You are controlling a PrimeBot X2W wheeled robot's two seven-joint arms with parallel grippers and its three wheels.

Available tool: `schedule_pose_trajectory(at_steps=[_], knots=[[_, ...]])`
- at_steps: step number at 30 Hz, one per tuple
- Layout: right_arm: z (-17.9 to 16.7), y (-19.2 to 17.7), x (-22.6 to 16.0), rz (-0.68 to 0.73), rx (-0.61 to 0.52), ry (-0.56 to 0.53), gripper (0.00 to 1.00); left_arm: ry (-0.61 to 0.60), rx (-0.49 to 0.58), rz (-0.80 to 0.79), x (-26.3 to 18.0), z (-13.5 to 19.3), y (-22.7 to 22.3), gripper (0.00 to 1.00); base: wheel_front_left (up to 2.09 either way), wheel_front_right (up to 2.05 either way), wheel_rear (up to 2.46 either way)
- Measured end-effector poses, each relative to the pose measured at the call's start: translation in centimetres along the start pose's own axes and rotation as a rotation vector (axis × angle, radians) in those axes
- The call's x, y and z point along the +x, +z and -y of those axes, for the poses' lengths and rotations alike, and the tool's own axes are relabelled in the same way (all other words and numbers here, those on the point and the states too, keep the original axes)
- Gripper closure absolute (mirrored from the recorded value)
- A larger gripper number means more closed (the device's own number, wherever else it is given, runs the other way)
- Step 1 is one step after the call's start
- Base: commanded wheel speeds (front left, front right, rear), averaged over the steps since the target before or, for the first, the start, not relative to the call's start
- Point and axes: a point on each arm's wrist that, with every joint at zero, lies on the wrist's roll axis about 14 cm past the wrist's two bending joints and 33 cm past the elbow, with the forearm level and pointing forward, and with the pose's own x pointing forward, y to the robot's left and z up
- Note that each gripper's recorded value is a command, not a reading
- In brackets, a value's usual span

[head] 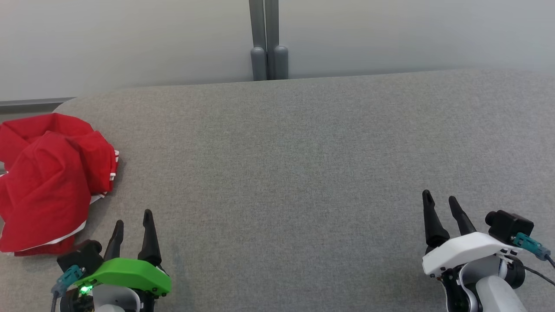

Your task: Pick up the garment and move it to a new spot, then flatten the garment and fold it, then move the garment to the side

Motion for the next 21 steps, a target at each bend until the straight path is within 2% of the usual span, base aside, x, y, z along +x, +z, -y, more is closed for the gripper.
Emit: schedule_pose_trajectory(at_steps=[21], knots=[[-0.86, -0.54, 0.18, -0.002, -0.205, 0.045, 0.00, -0.005, 0.199, 0.028, -0.03, 0.04, 0.22, 0.00, 0.00, 0.00, 0.00]])
